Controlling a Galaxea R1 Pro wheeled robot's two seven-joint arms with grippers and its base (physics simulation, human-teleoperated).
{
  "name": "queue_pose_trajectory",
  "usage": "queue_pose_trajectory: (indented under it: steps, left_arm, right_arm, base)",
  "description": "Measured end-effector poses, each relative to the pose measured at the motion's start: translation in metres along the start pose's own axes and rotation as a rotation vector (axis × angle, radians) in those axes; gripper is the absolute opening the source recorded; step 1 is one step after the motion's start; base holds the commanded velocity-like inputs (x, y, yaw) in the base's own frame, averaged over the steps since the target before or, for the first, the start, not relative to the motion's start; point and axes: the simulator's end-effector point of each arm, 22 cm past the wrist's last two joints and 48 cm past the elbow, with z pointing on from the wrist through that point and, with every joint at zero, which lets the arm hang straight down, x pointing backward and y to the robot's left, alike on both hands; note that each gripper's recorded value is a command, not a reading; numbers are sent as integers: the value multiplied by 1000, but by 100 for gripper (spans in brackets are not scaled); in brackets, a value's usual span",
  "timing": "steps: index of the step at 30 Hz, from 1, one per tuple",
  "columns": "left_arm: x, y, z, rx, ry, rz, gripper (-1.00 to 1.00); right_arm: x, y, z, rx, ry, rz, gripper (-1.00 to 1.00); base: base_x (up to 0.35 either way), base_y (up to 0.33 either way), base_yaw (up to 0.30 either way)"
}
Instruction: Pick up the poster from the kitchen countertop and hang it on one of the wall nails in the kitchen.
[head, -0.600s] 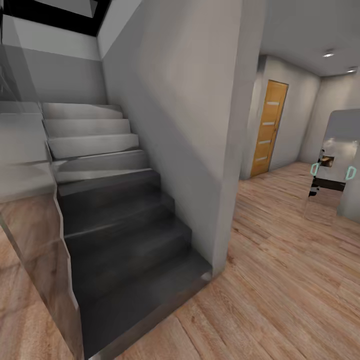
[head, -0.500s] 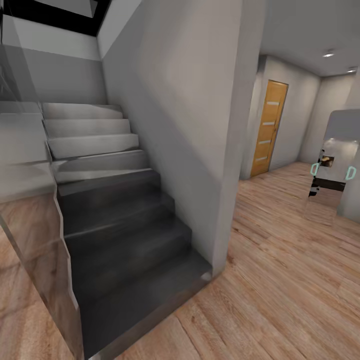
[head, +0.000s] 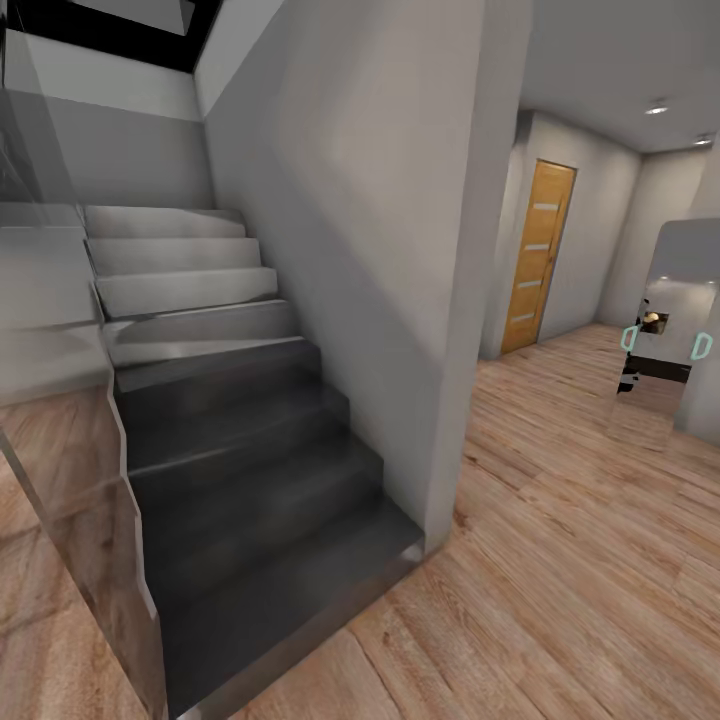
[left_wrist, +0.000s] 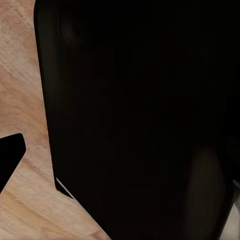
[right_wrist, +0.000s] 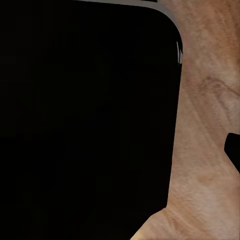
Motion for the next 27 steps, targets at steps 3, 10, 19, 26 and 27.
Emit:
queue_pose_trajectory:
  steps: [3,10,19,26,27]
  left_arm:
    - [0,0,0,0,0,0,100]
    - [-5,12,0,-20,-24,7,100]
    - [-128,16,-19,-26,-310,15,100]
    - [-279,23,-92,-37,-664,16,100]
    - [-279,23,-92,-37,-664,16,100]
  right_arm:
    - [0,0,0,0,0,0,100]
    - [-24,-8,0,11,-44,22,100]
    - [-203,-18,-38,23,-484,35,100]
    - [-296,-17,-89,23,-711,17,100]
    - [-297,-17,-90,24,-714,16,100]
  base:
    - [0,0,0]
    - [0,0,0]
    - [0,0,0]
    - [0,0,0]
    - [0,0,0]
